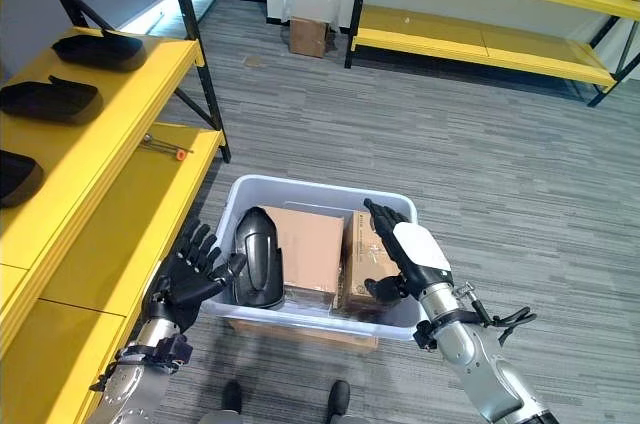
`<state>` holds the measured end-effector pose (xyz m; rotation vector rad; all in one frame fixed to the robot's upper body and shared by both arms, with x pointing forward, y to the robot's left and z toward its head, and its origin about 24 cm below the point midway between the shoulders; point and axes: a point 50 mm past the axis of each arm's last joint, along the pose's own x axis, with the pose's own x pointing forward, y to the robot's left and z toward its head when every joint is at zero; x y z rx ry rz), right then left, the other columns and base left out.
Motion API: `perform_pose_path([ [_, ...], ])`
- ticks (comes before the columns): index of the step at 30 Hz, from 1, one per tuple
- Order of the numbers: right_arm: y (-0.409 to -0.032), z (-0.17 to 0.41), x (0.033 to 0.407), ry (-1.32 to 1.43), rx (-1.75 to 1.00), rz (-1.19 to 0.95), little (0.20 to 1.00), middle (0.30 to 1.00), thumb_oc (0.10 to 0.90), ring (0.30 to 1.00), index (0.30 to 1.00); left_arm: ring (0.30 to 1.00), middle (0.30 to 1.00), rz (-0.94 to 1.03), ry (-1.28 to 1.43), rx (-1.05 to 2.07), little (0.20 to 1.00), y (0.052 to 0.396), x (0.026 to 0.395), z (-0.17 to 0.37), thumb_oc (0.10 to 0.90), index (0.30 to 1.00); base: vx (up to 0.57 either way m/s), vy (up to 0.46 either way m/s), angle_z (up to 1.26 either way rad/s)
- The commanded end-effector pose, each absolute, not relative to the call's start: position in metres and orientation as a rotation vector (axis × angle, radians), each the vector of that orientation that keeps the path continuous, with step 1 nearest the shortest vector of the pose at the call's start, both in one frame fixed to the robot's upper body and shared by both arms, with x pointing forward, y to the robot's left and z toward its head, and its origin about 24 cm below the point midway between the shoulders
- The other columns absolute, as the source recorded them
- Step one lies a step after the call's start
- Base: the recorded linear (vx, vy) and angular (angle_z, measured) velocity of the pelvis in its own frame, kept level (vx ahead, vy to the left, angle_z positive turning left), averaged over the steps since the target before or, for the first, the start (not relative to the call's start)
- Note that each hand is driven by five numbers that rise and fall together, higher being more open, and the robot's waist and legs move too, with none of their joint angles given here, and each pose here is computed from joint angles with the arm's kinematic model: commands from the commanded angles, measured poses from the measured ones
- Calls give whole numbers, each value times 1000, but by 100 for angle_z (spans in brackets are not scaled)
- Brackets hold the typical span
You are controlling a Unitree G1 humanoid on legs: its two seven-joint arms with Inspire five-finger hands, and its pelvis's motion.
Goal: Move parts from the plastic box to the shelf.
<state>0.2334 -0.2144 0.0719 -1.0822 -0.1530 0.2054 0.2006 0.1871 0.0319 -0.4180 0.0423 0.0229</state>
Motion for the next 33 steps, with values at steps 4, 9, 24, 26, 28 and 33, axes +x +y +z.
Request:
perform_pose_path([
  [4,-194,161,255,-686,-1275,139,1000,1000,900,1000,1000,1000,1000,-59,-210,-412,1000,191,208,76,900,1000,115,-20,12],
  [9,-187,200,263,-859,-1401,104,1000,1000,900,1000,1000,1000,1000,-32,-160,-375,1000,196,206,71,900,1000,126,-31,8],
  [24,-165,243,287,-1153,-1738,156,1000,1000,900,1000,1000,1000,1000,-151,-226,-379,1000,203,208,75,900,1000,-40,-105,16],
  [26,-165,246,293,-1143,-1731,141,1000,1000,900,1000,1000,1000,1000,-151,-233,-365,1000,203,209,76,900,1000,54,-152,14],
  [28,-164,251,299,-1123,-1729,134,1000,1000,900,1000,1000,1000,1000,-164,-218,-364,1000,203,210,76,900,1000,29,-177,5],
  [33,-171,251,313,-1091,-1763,66,1000,1000,900,1000,1000,1000,1000,-155,-248,-288,1000,215,212,84,900,1000,-60,-238,4],
])
